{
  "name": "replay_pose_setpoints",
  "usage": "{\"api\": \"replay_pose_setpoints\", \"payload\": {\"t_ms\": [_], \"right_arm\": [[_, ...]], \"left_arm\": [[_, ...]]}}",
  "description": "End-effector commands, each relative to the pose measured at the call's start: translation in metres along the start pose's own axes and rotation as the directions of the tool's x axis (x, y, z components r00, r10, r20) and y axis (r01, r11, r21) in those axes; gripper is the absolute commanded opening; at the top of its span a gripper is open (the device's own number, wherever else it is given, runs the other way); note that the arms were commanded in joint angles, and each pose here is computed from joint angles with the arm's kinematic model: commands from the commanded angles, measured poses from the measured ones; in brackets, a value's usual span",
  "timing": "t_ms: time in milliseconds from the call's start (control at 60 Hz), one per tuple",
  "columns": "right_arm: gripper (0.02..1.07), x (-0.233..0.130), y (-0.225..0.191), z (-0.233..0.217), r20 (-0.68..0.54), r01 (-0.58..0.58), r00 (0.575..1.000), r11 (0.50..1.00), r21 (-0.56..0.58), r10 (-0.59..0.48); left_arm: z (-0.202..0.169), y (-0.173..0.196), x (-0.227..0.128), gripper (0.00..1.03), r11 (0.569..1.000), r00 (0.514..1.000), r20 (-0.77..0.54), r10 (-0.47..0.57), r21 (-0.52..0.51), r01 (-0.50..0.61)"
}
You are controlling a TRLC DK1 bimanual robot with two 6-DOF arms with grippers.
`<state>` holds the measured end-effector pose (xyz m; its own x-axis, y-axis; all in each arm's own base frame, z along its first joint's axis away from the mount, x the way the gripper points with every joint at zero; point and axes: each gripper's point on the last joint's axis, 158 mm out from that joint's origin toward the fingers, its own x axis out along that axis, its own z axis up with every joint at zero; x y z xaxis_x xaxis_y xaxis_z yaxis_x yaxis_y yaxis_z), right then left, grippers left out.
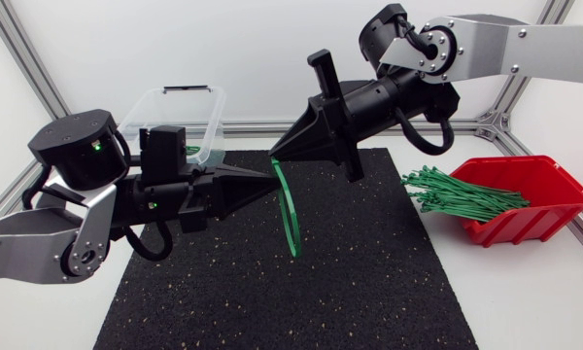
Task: Take a green cable tie from the red box, thread the tail through the head to close it, then place it in the transparent bin on the left.
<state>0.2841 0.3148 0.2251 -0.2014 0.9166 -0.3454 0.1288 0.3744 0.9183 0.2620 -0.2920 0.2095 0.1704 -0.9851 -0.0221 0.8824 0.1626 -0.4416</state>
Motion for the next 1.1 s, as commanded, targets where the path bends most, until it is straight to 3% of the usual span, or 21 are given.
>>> {"api": "replay_pose_setpoints", "payload": {"t_ms": [0,367,717,1083], "right_arm": [[0.07,0.000,-0.002,-0.006,0.003,0.005,1.000,0.999,0.033,-0.005],[0.07,0.000,-0.001,-0.007,0.010,0.006,1.000,1.000,0.030,-0.006],[0.07,0.003,-0.005,0.000,0.025,0.015,1.000,0.999,0.034,-0.015],[0.07,0.004,-0.012,0.008,0.053,0.037,0.998,0.998,0.045,-0.040]], "left_arm": [[0.008,-0.004,-0.001,0.03,1.000,1.000,0.015,-0.011,0.018,0.010],[0.007,-0.008,0.002,0.03,1.000,1.000,0.012,-0.021,0.021,0.021],[0.001,-0.044,0.011,0.03,0.994,0.995,-0.008,-0.102,0.033,0.102],[0.004,-0.052,0.009,0.03,0.993,0.994,-0.001,-0.113,0.045,0.113]]}}
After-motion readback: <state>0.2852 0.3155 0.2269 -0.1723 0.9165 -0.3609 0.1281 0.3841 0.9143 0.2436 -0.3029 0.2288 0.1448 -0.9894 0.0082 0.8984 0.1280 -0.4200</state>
